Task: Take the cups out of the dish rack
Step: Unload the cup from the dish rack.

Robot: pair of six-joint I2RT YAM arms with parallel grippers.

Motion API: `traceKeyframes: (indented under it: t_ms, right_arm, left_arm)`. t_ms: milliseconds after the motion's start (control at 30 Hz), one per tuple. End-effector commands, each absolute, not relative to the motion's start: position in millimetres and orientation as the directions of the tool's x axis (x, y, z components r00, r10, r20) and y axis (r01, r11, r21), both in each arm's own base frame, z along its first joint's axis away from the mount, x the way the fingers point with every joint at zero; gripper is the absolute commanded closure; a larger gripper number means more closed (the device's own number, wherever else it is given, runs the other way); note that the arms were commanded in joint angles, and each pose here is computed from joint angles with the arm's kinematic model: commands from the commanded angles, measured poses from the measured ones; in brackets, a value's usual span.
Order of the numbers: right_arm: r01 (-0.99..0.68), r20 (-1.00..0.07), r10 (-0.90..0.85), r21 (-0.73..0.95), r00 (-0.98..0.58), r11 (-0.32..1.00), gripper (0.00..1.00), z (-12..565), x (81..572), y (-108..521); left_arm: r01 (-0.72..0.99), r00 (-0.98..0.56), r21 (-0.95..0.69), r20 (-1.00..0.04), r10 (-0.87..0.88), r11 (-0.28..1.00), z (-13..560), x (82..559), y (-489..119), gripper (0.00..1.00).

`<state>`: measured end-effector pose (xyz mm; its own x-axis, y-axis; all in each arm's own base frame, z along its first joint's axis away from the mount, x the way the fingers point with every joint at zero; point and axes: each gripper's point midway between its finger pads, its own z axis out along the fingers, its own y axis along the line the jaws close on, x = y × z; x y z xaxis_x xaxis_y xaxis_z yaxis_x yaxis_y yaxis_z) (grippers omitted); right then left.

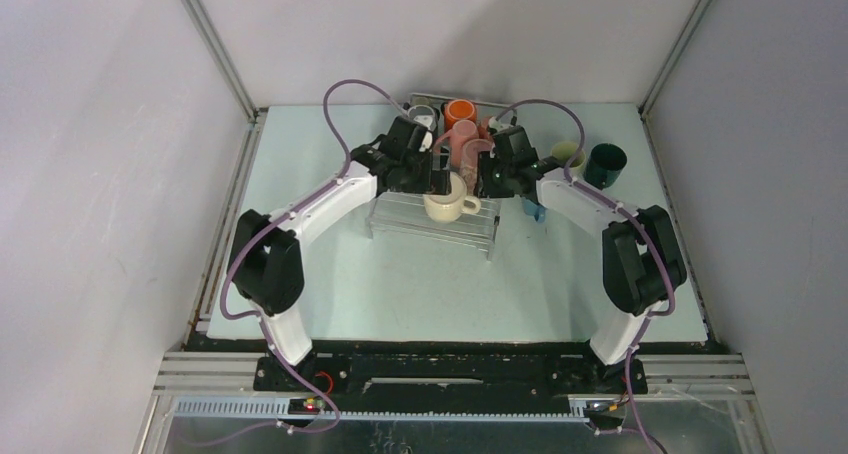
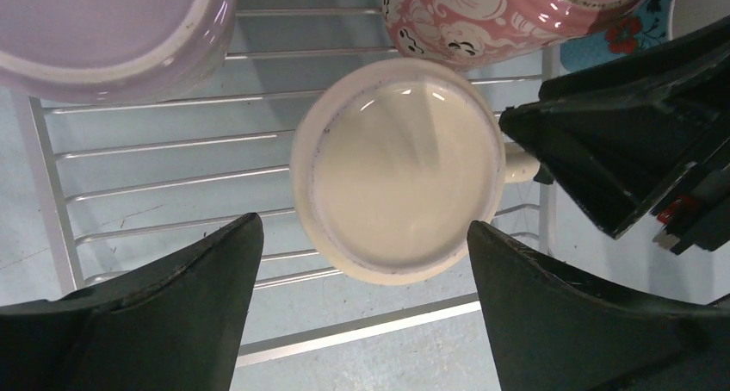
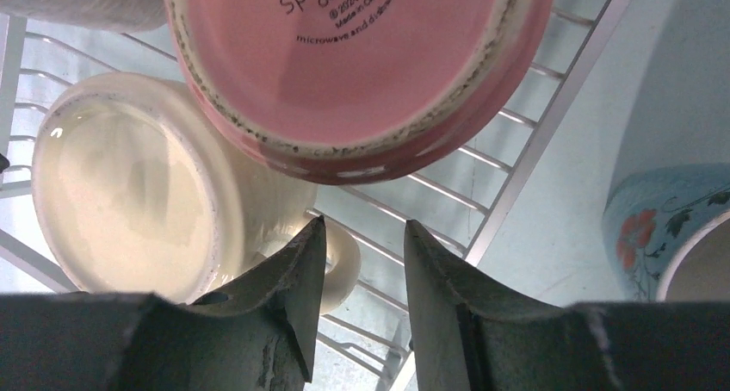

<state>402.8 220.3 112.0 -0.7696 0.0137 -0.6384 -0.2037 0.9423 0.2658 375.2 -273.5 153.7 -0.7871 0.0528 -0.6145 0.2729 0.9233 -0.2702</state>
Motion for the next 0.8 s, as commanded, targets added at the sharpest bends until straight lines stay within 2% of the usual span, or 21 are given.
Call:
traceKeyframes:
  t_ms: [0, 367, 567, 767]
  right_arm:
    - [-0.179, -0.618, 0.038, 0.286, -0.785, 0.941, 0.54, 114, 393, 224]
    - [-0.218, -0.612, 0.038, 0.339, -0.79, 0.915, 0.55, 123, 372, 236]
    - [-0.212, -0.623, 0.031, 0.313, -0.781, 0.926, 0.55, 125, 372, 228]
    - [-0.212, -0.667, 0.021, 0.267, -0.745, 0.94, 0.5, 140, 375, 212]
  left_arm:
    - [0.264, -0.773, -0.328, -0.634, -0.004, 0.907, 167, 382, -282, 0.06]
    - [0.265, -0.774, -0.331, -0.633, -0.005, 0.906, 167, 387, -282, 0.08]
    - [0.268, -0.765, -0.327, -0.644, -0.006, 0.906, 174, 389, -277, 0.07]
    - [0.276, -0.751, -0.313, -0.661, 0.0, 0.909, 187, 385, -266, 0.06]
